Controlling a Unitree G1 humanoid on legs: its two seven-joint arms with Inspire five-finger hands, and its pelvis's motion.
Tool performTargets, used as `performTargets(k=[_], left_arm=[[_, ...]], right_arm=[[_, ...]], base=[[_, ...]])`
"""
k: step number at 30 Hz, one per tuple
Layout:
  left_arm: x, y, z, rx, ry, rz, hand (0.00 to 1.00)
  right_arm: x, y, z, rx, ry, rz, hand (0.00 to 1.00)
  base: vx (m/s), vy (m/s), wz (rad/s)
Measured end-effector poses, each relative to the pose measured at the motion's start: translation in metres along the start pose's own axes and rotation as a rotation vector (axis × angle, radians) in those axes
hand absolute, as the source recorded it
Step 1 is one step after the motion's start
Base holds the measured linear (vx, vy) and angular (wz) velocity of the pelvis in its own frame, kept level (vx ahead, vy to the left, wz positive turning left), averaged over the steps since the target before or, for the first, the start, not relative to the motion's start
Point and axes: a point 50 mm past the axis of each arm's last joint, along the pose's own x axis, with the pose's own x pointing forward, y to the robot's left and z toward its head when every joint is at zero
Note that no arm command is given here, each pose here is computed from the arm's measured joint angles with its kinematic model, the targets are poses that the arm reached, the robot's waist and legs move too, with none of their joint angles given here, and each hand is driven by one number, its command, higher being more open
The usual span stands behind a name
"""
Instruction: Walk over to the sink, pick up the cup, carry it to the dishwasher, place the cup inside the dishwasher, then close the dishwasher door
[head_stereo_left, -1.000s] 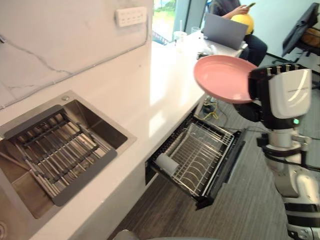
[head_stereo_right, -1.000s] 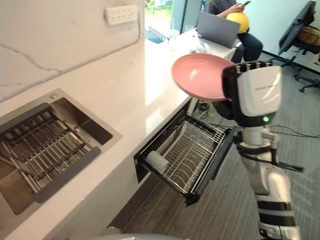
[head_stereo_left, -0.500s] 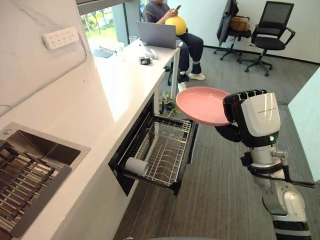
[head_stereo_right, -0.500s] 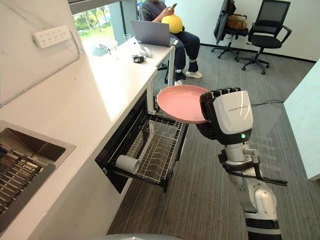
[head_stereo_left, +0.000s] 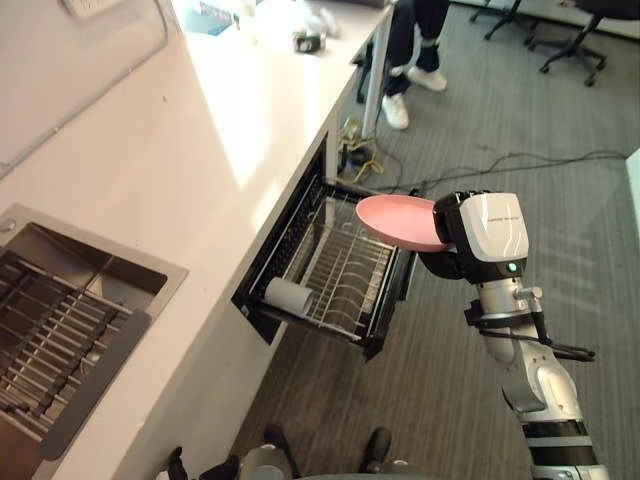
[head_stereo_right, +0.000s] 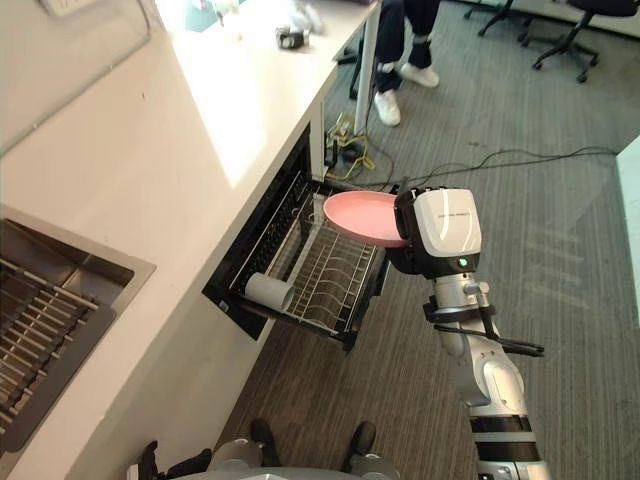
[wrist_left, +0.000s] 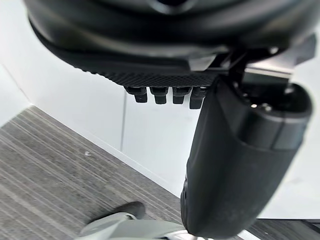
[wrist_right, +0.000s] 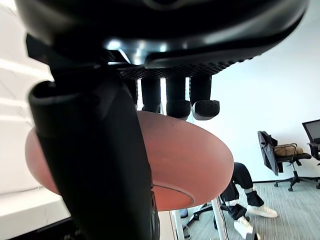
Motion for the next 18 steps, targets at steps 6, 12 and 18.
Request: performTargets(k=[6,12,18], left_arm=[[0.006,-0.005,0.022,-0.029,-0.079,-0.032,1.0],[0.008,-0.012,0.042,-0.046,-0.168,-0.082,1.0],[0.009,-0.023,0.058,-0.044,-0.217,-0.129,1.0]], right_arm=[[0.028,0.002,-0.007,-0.034,0.041,-0.007,0.0],[0.05,0.001,-0.018,-0.035,0.101,-0.002,0.0],[0.074,-0.004,-0.027,-0.062,0.11,0.036,0.0]], base=[[0.0,0.065,0.18],[0.01,0.034,0.09],[0.0,0.033,0.06]])
